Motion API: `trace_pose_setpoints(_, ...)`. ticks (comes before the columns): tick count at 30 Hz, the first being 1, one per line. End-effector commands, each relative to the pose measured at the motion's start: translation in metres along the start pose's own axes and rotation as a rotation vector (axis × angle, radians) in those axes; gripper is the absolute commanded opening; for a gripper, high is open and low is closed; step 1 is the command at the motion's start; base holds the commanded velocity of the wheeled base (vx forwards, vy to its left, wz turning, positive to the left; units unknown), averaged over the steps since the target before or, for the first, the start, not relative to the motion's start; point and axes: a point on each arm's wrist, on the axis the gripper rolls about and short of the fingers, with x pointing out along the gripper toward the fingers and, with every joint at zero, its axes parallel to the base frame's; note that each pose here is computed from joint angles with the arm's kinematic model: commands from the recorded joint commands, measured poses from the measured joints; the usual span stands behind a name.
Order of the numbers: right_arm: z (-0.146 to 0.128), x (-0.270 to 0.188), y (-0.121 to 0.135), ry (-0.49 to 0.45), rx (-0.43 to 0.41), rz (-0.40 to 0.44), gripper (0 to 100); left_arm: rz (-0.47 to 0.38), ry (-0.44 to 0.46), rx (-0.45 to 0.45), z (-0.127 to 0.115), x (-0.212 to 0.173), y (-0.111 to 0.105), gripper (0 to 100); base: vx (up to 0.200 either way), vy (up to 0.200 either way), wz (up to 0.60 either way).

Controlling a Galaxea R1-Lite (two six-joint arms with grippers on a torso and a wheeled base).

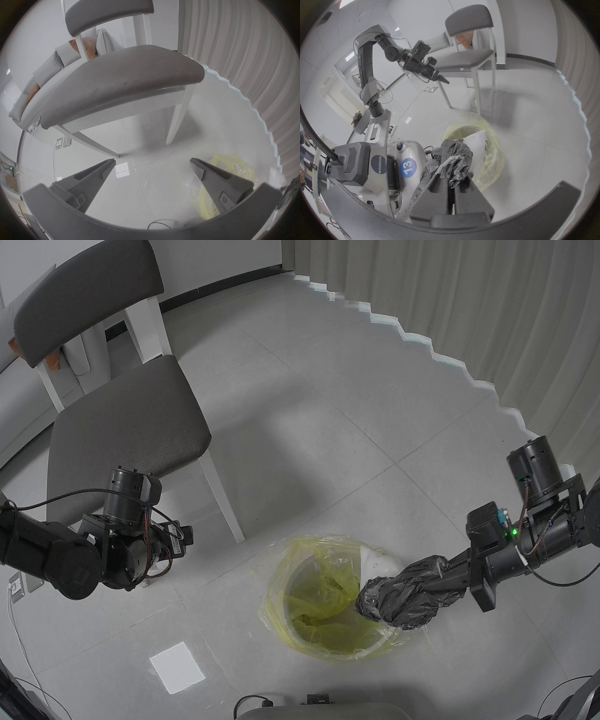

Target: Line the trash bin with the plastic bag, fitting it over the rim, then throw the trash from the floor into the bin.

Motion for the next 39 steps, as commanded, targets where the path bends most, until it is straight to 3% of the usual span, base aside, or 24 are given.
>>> trace_pose_setpoints(1, -0.005, 0.051, -0.007, 0.093, 0.029, 0.103, 0, -0.004, -0.018, -0.038, 0.004, -0.001, 0.0, 100, 0.0, 0.0, 0.0)
trace_pose_setpoints(12, -0.004, 0.127, -0.052, 0.147, 0.071, 0.134, 0, -0.023, -0.051, -0.066, 0.013, -0.007, -0.003, 100, 0.0, 0.0, 0.0)
trace_pose_setpoints(25, -0.029, 0.194, -0.07, 0.225, 0.177, 0.177, 0, -0.031, -0.08, -0.079, 0.02, -0.014, -0.003, 100, 0.0, 0.0, 0.0)
trace_pose_setpoints(39, -0.035, 0.236, -0.097, 0.208, 0.244, 0.147, 0, -0.033, -0.096, -0.085, 0.022, -0.021, -0.002, 100, 0.0, 0.0, 0.0)
